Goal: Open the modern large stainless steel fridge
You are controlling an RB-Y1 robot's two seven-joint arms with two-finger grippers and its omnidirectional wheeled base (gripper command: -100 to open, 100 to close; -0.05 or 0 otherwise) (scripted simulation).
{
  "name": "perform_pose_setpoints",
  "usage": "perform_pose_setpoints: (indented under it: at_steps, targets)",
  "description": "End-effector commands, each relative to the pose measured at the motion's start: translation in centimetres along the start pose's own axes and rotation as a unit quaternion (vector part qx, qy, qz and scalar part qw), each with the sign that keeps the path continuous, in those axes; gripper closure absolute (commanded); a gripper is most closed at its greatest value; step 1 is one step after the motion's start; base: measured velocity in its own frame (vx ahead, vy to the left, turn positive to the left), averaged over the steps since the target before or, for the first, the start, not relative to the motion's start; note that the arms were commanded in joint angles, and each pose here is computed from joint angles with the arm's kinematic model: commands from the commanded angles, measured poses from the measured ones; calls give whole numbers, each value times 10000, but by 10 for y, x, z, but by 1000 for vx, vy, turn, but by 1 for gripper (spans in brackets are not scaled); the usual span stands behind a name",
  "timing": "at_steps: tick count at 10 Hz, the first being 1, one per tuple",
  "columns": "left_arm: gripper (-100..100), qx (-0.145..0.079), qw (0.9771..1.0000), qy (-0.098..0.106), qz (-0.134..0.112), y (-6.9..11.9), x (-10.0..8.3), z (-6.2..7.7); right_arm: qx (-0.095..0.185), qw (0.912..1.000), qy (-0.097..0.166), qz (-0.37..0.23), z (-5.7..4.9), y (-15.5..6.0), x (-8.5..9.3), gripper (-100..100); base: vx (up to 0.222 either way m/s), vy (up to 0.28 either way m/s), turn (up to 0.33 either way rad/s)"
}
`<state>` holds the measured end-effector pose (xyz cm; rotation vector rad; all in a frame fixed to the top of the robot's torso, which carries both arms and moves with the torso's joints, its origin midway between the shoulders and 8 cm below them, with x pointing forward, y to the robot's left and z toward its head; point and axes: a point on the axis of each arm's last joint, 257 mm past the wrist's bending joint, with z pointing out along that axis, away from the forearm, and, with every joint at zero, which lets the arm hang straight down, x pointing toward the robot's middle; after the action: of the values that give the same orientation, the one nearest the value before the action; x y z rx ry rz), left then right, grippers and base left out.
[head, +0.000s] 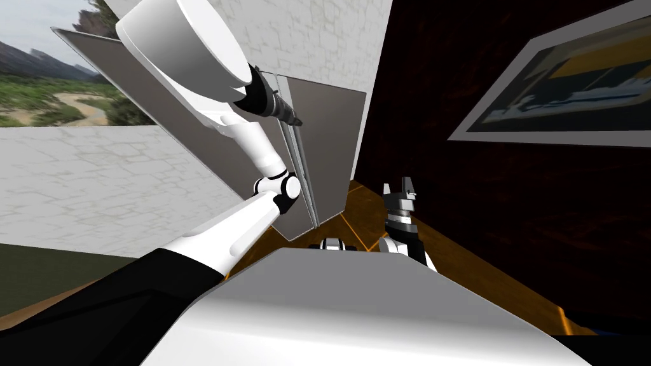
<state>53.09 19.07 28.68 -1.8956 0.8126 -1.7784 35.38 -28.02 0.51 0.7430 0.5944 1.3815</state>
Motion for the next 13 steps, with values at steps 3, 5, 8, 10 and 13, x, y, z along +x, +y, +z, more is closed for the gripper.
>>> perform_pose_setpoints:
  at_steps: [3, 5, 8, 10, 13]
  targets:
    - [100, 314, 9991, -283, -40, -18, -15, -6, 0, 10000, -1, 3, 0, 0, 0, 0, -38, -262, 125]
    - [100, 520, 9975, -470, -73, -30, -26, -11, -2, 10000, -1, 4, 0, 0, 0, 0, -135, -296, 81]
    - [100, 833, 9937, -741, -129, -47, -40, -20, -1, 10000, -1, 4, 0, 0, 0, 0, -91, -341, 116]
    - [100, 1044, 9902, -916, -172, -58, -50, -27, -1, 10000, -1, 3, 0, 0, 0, 0, -78, -294, 107]
    - [-100, 1066, 9901, -904, -132, -63, -53, -20, 0, 10000, 0, -1, 0, 0, 0, 0, 27, -26, 23]
